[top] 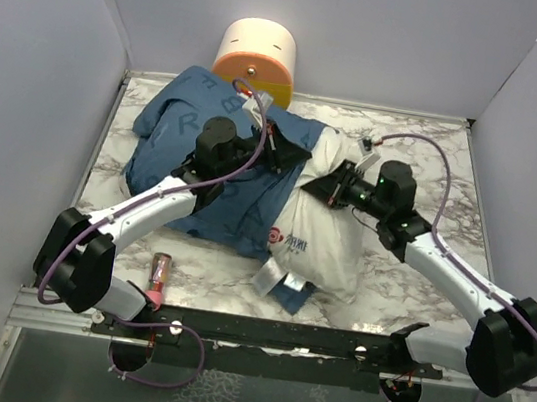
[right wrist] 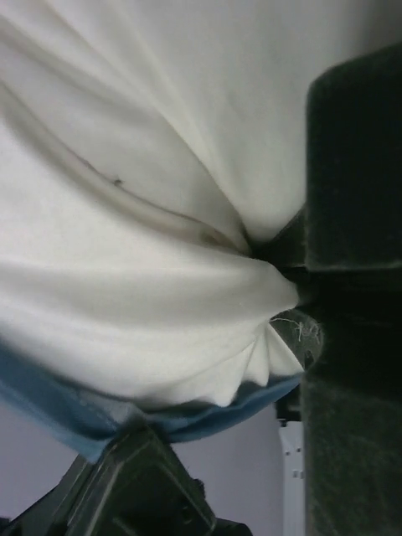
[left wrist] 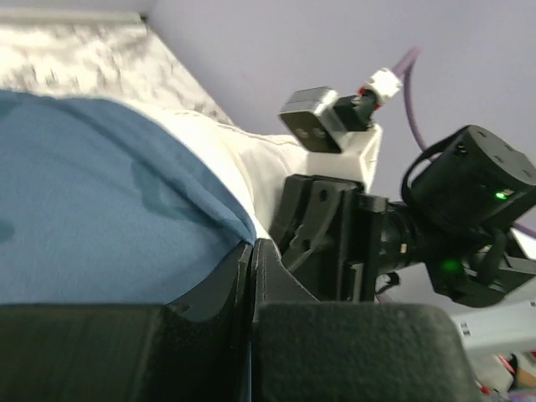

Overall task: Put the pillow into the pillowcase
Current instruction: Stuff the pillow into the pillowcase.

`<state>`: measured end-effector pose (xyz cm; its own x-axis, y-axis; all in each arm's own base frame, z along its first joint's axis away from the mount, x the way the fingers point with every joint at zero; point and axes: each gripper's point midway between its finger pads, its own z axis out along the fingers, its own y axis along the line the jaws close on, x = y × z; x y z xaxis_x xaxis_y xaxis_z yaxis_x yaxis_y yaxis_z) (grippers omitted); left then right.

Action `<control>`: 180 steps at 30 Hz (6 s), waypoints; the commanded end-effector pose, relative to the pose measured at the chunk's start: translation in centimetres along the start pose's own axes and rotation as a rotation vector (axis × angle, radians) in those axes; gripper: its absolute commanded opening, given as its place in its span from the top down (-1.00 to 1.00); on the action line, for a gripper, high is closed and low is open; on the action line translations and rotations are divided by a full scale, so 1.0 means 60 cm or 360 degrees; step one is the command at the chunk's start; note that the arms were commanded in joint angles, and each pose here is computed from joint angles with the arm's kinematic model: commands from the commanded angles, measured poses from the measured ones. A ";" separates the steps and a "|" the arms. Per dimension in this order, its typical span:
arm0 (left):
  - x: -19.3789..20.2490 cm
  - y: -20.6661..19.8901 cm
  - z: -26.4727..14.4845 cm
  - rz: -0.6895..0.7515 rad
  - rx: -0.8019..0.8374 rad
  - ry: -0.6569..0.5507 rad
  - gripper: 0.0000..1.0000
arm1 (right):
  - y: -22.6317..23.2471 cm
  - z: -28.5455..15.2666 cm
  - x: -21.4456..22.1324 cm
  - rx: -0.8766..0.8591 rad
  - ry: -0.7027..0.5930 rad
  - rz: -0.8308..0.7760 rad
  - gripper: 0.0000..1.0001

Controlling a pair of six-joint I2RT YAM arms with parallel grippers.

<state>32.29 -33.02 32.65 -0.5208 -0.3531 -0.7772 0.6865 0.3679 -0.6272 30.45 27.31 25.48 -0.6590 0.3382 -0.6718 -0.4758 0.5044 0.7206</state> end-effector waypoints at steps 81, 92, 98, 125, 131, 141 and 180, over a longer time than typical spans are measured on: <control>-0.132 -0.032 -0.131 0.0636 -0.0985 0.0328 -0.21 | 0.060 -0.064 0.049 -0.0510 0.0168 -0.0629 0.99; -0.132 0.047 -0.001 0.1322 -0.0782 0.0615 -0.58 | 0.066 -0.075 0.076 -0.0504 0.0188 -0.0587 0.99; -0.073 0.107 0.018 0.1246 -0.0776 0.0856 -0.59 | 0.070 -0.078 0.076 -0.0515 0.0191 -0.0595 0.99; -0.291 -0.222 0.086 0.0645 0.0033 -0.0167 1.00 | 0.121 -0.051 -0.104 -0.0254 -0.0239 -0.0798 0.99; -0.313 -0.404 0.015 0.0396 0.0469 -0.0403 1.00 | 0.243 -0.063 -0.282 -0.0300 -0.0707 -0.1007 0.99; -0.190 -0.316 -0.032 0.0131 0.0234 -0.0396 1.00 | -0.019 -0.001 -0.034 0.0062 -0.0046 -0.0721 0.98; -0.044 -0.357 -0.061 -0.0203 0.0666 -0.0015 1.00 | 0.074 -0.050 -0.081 -0.0120 -0.0264 -0.0630 0.99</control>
<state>22.58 -34.44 35.01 -0.6668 -0.3621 -0.6514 0.5609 0.3316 -0.7586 26.06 21.41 20.73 -0.5490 0.0458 -0.8346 -0.5577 0.7236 0.4066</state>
